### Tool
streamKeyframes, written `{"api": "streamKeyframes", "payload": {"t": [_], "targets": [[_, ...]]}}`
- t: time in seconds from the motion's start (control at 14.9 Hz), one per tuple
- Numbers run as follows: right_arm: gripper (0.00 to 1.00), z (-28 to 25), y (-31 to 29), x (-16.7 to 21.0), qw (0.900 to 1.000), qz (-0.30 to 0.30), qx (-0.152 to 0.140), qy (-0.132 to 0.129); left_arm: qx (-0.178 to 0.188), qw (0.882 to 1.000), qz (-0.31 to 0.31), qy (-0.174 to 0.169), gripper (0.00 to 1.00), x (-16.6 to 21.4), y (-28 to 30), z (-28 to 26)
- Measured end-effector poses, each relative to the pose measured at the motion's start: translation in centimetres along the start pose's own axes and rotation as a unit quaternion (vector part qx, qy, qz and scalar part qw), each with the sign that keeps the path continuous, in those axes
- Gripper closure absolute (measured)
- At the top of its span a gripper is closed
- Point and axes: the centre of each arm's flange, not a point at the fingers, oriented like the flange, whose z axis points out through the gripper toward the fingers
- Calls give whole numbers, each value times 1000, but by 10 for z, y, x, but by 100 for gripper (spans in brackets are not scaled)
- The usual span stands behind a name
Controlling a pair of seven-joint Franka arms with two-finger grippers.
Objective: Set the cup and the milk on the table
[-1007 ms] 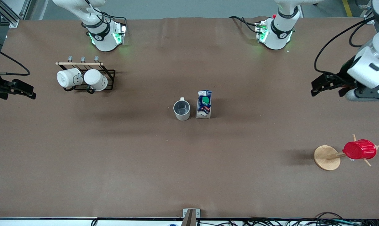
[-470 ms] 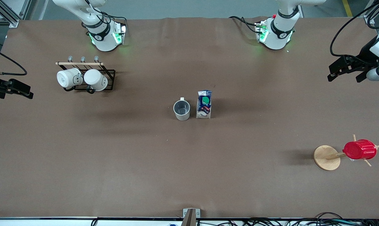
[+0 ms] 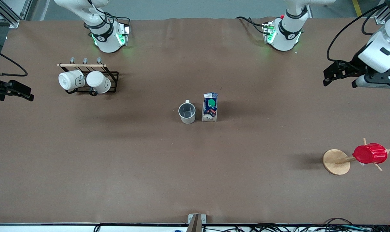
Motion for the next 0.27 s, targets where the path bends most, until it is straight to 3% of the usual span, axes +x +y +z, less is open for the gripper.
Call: {"api": "streamKeyframes", "payload": {"t": [0.27], "targets": [[0,0,2,0,1000,3,0,0,0,1000,-2,-3,0,4,7,8]]}}
